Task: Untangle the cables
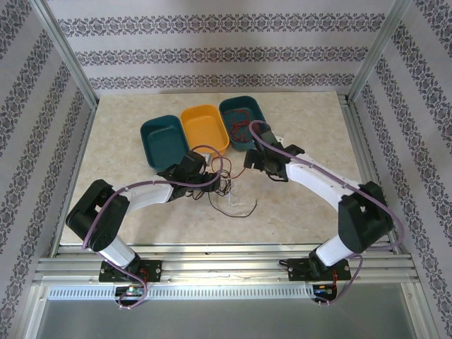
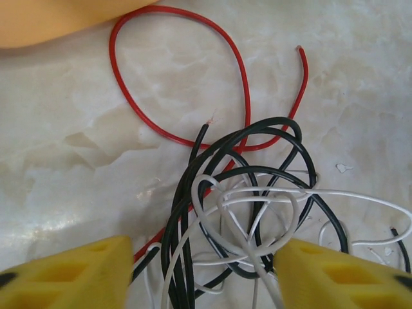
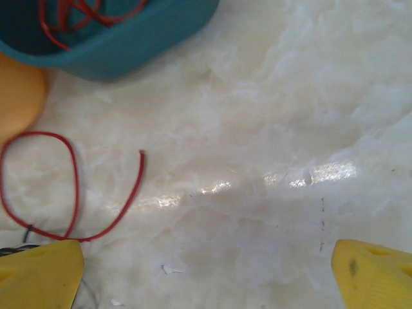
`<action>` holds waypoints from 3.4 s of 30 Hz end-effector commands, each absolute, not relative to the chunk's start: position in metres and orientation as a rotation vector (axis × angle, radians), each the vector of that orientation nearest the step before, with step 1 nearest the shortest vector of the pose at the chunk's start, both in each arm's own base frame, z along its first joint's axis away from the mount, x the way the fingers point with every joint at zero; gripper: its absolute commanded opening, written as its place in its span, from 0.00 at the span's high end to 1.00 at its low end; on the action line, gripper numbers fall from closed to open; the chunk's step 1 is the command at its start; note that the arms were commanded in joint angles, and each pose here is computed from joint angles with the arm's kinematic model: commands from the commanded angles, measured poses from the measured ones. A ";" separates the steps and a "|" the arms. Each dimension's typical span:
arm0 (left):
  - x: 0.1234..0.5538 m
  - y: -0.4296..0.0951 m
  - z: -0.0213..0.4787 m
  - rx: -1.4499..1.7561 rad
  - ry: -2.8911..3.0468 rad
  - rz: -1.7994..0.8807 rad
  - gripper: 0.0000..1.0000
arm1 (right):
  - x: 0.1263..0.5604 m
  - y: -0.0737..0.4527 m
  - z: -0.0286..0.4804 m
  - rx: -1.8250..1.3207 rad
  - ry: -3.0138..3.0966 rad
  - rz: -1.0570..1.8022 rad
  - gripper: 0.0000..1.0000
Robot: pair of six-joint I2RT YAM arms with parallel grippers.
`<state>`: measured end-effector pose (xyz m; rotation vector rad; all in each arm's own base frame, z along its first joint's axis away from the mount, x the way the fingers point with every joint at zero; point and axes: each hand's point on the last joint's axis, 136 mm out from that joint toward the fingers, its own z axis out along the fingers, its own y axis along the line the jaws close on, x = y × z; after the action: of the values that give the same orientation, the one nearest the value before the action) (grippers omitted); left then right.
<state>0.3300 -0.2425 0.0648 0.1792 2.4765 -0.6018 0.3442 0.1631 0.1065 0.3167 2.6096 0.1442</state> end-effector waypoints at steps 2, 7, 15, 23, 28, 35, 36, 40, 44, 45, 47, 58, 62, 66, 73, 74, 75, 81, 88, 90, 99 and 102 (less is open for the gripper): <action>0.332 -0.240 0.057 0.126 2.472 -0.629 0.72 | 0.349 0.181 0.091 0.280 2.682 0.084 0.02; 0.323 -0.238 0.052 0.085 2.472 -0.674 0.84 | 0.357 0.202 0.080 0.272 2.726 0.086 0.02; 0.317 -0.235 0.054 0.029 2.436 -0.728 0.84 | 0.372 0.211 0.062 0.300 2.753 0.025 0.02; 0.317 -0.239 0.054 0.003 2.422 -0.777 0.84 | 0.375 0.211 0.046 0.260 2.766 -0.020 0.02; 0.317 -0.242 0.055 0.006 2.420 -0.797 0.84 | 0.374 0.215 0.033 0.247 2.807 -0.008 0.18; 0.316 -0.241 0.055 0.000 2.416 -0.799 0.84 | 0.378 0.225 0.027 0.238 2.820 0.034 0.38; 0.316 -0.240 0.055 -0.004 2.414 -0.800 0.84 | 0.379 0.226 0.026 0.238 2.820 0.037 0.39; 0.315 -0.239 0.055 -0.007 2.412 -0.799 0.84 | 0.380 0.231 0.022 0.232 2.830 0.048 0.41; 0.315 -0.238 0.056 -0.010 2.409 -0.796 0.84 | 0.376 0.234 0.013 0.220 2.858 0.049 0.44; 0.315 -0.238 0.057 -0.011 2.406 -0.795 0.84 | 0.375 0.234 0.012 0.220 2.866 0.051 0.46; 0.316 -0.238 0.058 -0.013 2.402 -0.790 0.84 | 0.371 0.233 0.008 0.219 2.875 0.049 0.50; 0.317 -0.234 0.057 -0.032 2.395 -0.774 0.84 | 0.353 0.215 -0.001 0.212 2.907 -0.015 0.91; 0.317 -0.232 0.055 -0.044 2.395 -0.761 0.84 | 0.352 0.197 0.003 0.253 2.890 -0.047 1.00; 0.317 -0.228 0.053 -0.064 2.396 -0.744 0.84 | 0.354 0.169 0.012 0.308 2.865 -0.091 1.00; 0.319 -0.218 0.056 -0.102 2.377 -0.693 0.86 | 0.347 0.115 0.039 0.407 2.787 -0.172 1.00; 0.319 -0.217 0.057 -0.107 2.375 -0.688 0.86 | 0.346 0.108 0.043 0.422 2.776 -0.178 1.00; 0.319 -0.216 0.057 -0.107 2.375 -0.685 0.86 | 0.344 0.102 0.047 0.435 2.763 -0.175 1.00; 0.319 -0.215 0.054 -0.115 2.384 -0.685 0.86 | 0.338 0.083 0.071 0.462 2.698 -0.153 1.00; 0.320 -0.220 0.055 -0.106 2.386 -0.706 0.87 | 0.337 0.109 0.080 0.391 2.710 -0.027 0.64; 0.320 -0.221 0.055 -0.105 2.386 -0.709 0.87 | 0.338 0.120 0.089 0.359 2.695 -0.011 0.61; 0.321 -0.223 0.053 -0.103 2.390 -0.726 0.87 | 0.343 0.171 0.099 0.306 2.675 0.177 0.54; 0.320 -0.224 0.052 -0.099 2.391 -0.730 0.87 | 0.341 0.176 0.088 0.343 2.696 0.225 0.54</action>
<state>0.3136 -0.2218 0.0481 -0.0856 2.4133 -0.6999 0.3401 0.1668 0.0918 0.2906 2.6904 0.1502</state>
